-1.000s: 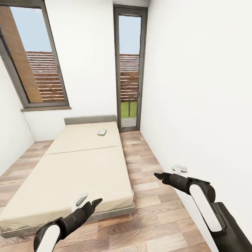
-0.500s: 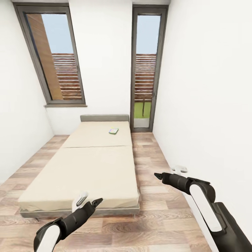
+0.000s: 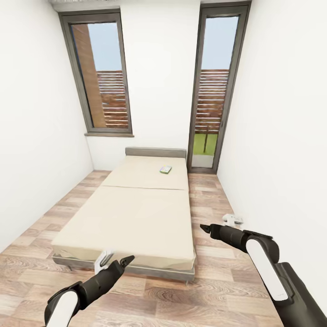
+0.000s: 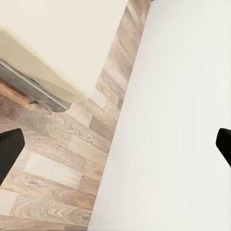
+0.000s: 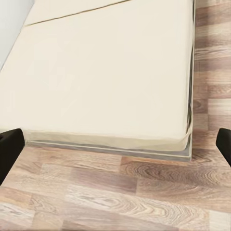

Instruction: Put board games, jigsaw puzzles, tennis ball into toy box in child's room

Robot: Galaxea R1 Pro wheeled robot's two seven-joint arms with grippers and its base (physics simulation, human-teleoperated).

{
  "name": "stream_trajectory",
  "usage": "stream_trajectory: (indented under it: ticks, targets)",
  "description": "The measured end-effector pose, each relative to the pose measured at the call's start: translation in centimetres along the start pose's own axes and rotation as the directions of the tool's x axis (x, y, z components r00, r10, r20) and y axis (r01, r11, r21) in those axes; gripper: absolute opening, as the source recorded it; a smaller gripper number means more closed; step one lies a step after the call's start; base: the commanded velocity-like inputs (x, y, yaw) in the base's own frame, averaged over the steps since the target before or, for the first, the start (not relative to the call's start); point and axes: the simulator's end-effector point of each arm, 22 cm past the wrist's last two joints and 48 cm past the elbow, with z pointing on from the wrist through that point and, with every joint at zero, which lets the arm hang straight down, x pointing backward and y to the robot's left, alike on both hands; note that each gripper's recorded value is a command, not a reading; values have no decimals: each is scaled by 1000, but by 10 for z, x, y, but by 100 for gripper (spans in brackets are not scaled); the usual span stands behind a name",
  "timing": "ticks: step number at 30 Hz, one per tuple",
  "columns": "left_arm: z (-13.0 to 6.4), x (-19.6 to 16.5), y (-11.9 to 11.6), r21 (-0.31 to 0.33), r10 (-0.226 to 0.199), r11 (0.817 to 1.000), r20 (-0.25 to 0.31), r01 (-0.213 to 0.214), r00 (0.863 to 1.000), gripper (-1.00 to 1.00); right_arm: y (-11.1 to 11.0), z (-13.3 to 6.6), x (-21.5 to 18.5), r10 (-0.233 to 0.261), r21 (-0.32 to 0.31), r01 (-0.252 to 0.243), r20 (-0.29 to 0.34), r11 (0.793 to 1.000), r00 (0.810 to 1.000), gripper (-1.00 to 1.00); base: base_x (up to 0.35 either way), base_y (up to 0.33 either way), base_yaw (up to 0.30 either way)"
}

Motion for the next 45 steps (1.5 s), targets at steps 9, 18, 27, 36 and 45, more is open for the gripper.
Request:
stream_trajectory:
  ticks: [9,18,27,36,45]
  targets:
    - [0,0,-1,6,-7,1000,0,7,1000,100,0,0,0,0,0,0,0,1000,1000,100,0,-4,297]
    - [-1,0,1,3,-9,1000,0,9,1000,100,0,0,0,-1,1,1,0,1000,1000,100,0,-1,297]
    - [-1,0,2,1,-9,1000,0,9,1000,100,0,0,1,0,-1,0,-1,1000,1000,100,0,0,297]
    - [-1,1,2,-4,-4,1000,-1,4,1000,100,0,0,1,1,-1,-1,-2,1000,1000,100,0,-18,297]
    - [-1,1,4,-12,0,1000,-1,0,1000,100,3,1,3,-4,-5,4,-5,1000,1000,100,0,-172,297]
